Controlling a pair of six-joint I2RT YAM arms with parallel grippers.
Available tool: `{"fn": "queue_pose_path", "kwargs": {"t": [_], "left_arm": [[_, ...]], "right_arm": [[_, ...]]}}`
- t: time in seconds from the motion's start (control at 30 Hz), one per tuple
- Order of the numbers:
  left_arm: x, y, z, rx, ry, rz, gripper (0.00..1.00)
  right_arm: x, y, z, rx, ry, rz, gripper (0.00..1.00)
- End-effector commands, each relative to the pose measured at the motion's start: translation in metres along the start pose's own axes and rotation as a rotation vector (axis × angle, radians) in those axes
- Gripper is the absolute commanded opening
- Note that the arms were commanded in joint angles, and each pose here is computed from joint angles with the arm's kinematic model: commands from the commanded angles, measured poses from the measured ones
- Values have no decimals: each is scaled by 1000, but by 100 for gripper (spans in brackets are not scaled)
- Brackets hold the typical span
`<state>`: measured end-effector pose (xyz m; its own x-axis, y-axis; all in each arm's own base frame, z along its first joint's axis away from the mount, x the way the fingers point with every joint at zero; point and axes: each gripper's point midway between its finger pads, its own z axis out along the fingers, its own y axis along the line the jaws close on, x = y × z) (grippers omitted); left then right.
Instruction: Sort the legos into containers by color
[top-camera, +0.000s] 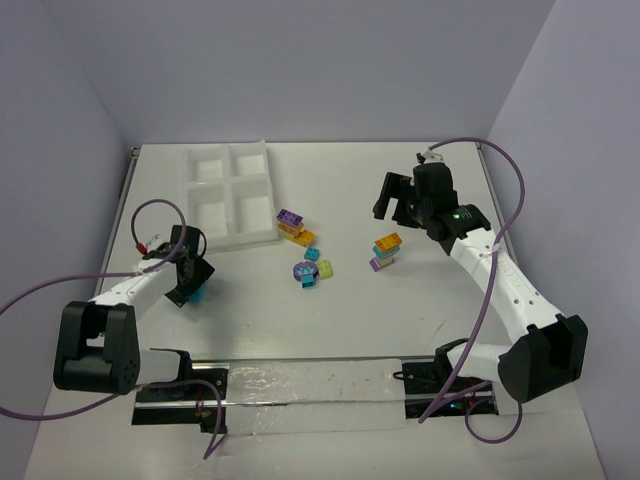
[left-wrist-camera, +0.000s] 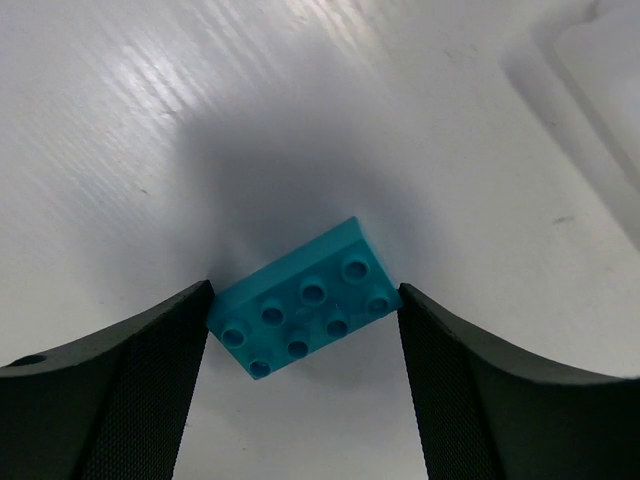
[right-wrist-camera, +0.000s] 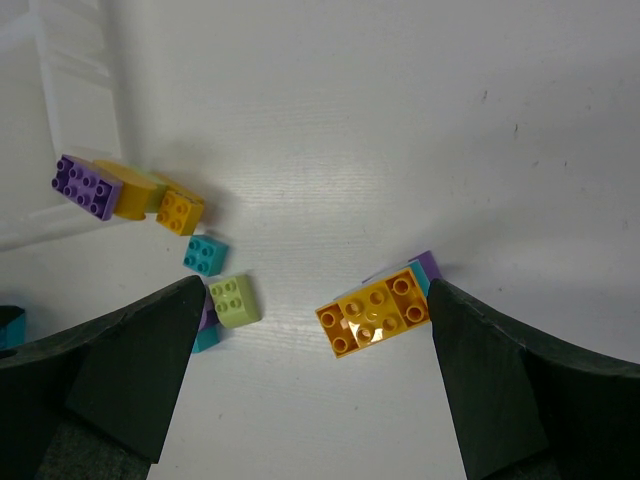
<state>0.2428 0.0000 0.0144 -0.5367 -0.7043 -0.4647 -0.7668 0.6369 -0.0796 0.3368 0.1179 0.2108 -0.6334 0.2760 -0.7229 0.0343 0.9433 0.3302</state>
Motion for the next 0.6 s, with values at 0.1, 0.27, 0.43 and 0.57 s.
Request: {"fn": "queue_pose_path", "kwargs": {"t": [0.1, 0.27, 0.43, 0.57], "left_arm": [[35, -37, -6, 175, 109, 19, 91], [50, -56, -10, 197, 128, 102, 99], [59, -66, -12, 205, 133, 183, 99], [59, -74, -14, 194, 119, 250, 99]], "right_arm": [[-7, 4, -1, -14, -28, 12, 100], [-6, 5, 0, -19, -25, 17, 100], [-5, 5, 0, -19, -22, 18, 100], [-4, 4, 0, -17, -20, 18, 100]]}}
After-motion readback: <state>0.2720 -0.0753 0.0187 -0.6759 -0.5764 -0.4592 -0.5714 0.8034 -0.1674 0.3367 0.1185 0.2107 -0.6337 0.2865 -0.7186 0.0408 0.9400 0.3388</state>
